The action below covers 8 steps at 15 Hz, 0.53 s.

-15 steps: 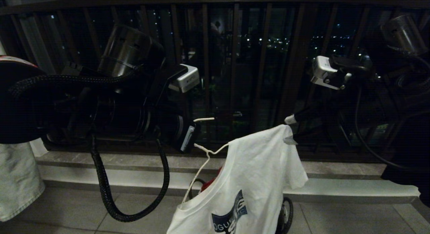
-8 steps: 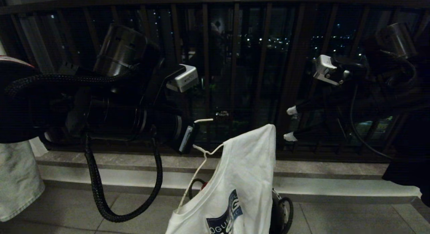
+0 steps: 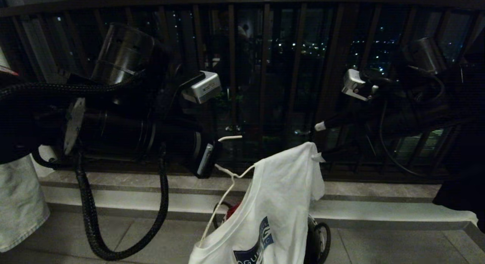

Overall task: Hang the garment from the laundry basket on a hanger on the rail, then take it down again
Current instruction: Hang the clothes rack on the clothesline

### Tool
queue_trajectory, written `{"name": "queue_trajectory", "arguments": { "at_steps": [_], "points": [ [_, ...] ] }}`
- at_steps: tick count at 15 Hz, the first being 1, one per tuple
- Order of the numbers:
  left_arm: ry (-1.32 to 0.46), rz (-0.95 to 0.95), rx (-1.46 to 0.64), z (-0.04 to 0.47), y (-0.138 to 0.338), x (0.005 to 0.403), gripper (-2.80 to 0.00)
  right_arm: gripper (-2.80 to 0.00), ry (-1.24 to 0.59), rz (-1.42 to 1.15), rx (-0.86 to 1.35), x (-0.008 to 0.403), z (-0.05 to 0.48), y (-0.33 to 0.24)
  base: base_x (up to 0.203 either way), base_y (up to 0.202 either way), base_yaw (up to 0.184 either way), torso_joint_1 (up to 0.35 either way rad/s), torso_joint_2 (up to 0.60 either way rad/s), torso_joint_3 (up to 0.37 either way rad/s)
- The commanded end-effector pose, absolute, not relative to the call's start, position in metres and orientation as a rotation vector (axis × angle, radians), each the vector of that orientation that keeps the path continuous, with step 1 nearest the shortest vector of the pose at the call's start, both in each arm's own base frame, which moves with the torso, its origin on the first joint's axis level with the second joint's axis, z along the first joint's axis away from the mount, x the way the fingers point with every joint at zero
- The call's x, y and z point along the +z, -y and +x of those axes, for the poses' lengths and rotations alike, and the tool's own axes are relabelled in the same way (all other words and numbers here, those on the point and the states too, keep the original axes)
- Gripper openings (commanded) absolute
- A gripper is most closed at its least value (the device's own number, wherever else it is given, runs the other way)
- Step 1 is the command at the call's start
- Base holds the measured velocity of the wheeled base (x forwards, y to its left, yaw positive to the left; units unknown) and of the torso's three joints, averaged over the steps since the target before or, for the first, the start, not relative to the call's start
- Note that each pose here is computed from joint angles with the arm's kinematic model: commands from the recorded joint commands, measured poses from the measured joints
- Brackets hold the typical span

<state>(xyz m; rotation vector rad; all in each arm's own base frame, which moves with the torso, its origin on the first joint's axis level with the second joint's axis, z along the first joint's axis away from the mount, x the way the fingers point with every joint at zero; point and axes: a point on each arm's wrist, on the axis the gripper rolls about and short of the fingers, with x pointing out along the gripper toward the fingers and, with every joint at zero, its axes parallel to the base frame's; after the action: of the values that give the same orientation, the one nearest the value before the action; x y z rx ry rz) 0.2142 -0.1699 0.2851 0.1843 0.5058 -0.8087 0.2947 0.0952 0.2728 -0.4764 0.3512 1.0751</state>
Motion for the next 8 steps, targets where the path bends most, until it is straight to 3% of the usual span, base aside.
{"name": "queue_trajectory", "arguments": {
  "at_steps": [1,8],
  "points": [
    [-0.509,0.183,-0.829,0.211,0.168,0.285,-2.80,0.00,-0.342,-0.482,1.081,0.272,0.301,-0.098,0.000,0.000,0.000,0.000,0.00,0.000],
    [-0.488,0.178,-0.834,0.213,0.170,0.282,-2.80,0.00,-0.355,-0.519,1.127,0.258,0.313,-0.110,0.000,0.000,0.000,0.000,0.00,0.000]
  ]
}}
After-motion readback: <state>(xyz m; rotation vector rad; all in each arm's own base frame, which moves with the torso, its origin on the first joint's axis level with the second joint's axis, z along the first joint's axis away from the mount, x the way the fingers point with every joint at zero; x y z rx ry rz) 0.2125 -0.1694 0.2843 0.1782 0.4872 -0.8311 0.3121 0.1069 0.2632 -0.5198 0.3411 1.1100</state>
